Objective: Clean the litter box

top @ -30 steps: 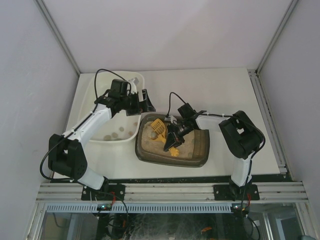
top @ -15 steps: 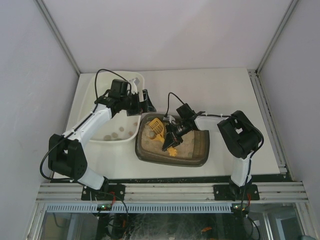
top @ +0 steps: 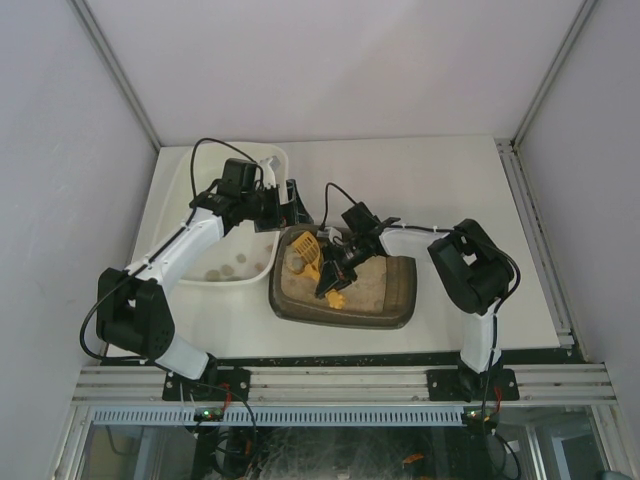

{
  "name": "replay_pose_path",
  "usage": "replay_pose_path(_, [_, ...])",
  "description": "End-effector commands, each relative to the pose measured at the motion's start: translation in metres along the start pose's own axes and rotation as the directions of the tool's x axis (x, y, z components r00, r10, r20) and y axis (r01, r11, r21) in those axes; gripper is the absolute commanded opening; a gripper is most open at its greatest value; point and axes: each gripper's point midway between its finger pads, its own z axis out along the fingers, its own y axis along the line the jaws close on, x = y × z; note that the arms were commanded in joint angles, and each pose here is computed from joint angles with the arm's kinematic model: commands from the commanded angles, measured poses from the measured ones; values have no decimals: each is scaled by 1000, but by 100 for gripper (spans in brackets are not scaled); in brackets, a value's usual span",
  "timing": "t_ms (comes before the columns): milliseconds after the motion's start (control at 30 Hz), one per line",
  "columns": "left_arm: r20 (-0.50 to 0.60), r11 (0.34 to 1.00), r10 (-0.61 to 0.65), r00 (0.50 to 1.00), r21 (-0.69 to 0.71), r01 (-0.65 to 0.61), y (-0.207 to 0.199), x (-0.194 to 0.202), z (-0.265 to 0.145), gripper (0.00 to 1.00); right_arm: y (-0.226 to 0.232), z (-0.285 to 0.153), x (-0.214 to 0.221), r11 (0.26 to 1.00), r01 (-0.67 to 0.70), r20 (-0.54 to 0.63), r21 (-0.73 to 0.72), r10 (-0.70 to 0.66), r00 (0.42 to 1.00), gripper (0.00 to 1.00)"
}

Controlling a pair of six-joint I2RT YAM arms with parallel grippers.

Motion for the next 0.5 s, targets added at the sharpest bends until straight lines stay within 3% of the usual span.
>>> replay_pose_path(0, [1, 999, 35, 999, 2, -35, 1, 4, 1, 100, 32, -3, -24, 980, 183, 72, -82, -177, 982, 0])
replay_pose_path(467, [0, 999, 49, 999, -20, -49, 6, 4, 1, 100, 6, -19, 5, 991, 134, 89, -19, -132, 987, 0])
